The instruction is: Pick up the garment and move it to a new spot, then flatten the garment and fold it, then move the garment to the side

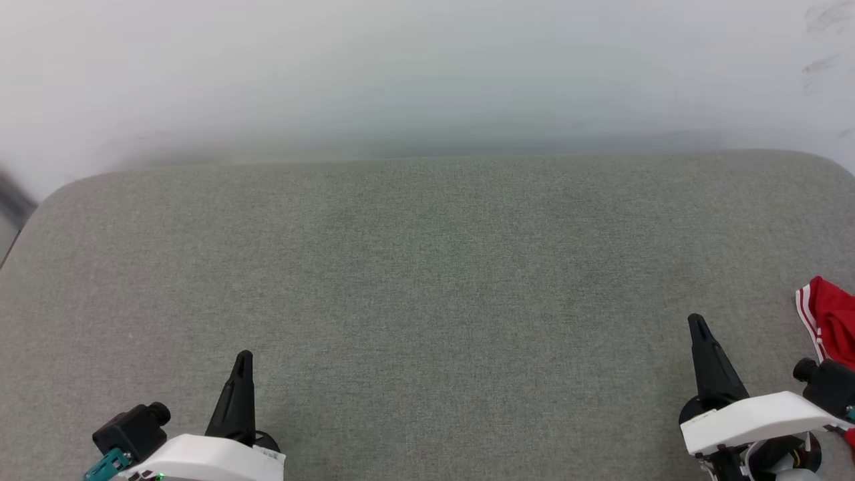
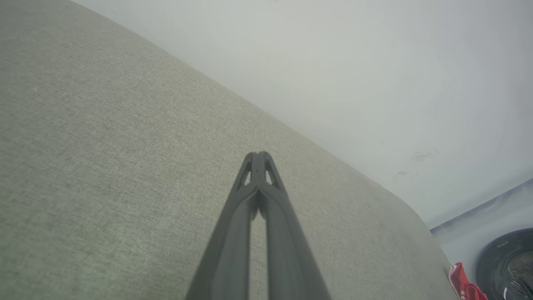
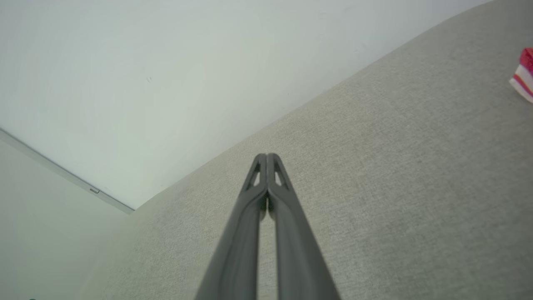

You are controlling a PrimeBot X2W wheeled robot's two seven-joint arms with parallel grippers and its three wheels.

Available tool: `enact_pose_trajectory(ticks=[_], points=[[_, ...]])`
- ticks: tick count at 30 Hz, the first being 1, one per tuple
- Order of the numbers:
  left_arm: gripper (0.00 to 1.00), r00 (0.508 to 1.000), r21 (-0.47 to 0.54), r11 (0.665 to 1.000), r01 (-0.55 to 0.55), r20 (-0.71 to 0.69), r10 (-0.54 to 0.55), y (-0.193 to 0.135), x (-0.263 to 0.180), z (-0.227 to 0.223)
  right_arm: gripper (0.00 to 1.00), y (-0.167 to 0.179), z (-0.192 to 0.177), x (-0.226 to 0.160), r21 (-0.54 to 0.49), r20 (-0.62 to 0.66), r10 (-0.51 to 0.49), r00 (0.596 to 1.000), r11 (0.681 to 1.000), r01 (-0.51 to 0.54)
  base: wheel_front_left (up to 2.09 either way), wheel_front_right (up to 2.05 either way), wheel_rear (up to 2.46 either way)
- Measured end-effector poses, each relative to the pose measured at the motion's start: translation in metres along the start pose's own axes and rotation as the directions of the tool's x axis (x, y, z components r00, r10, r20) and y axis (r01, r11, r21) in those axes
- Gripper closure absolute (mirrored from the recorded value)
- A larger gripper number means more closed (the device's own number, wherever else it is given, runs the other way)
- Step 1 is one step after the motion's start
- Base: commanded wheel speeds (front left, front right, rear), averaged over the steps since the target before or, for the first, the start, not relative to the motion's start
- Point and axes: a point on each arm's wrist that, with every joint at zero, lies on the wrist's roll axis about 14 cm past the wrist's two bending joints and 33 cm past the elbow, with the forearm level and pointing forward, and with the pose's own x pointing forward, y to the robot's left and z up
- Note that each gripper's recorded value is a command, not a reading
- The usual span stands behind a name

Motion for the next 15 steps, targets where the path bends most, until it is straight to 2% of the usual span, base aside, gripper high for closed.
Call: enact_pose_trajectory(ticks=[15], points=[[1.00,1.000,-0.205,0.979,-0.025,-0.014,0.023,0.0040,0.0056,0.0014,1.00,-0.0041,0.0018,0.0012,0.203,-0.005,-0.018,1.000,0.979,0.019,0.00,0.00,0.00]])
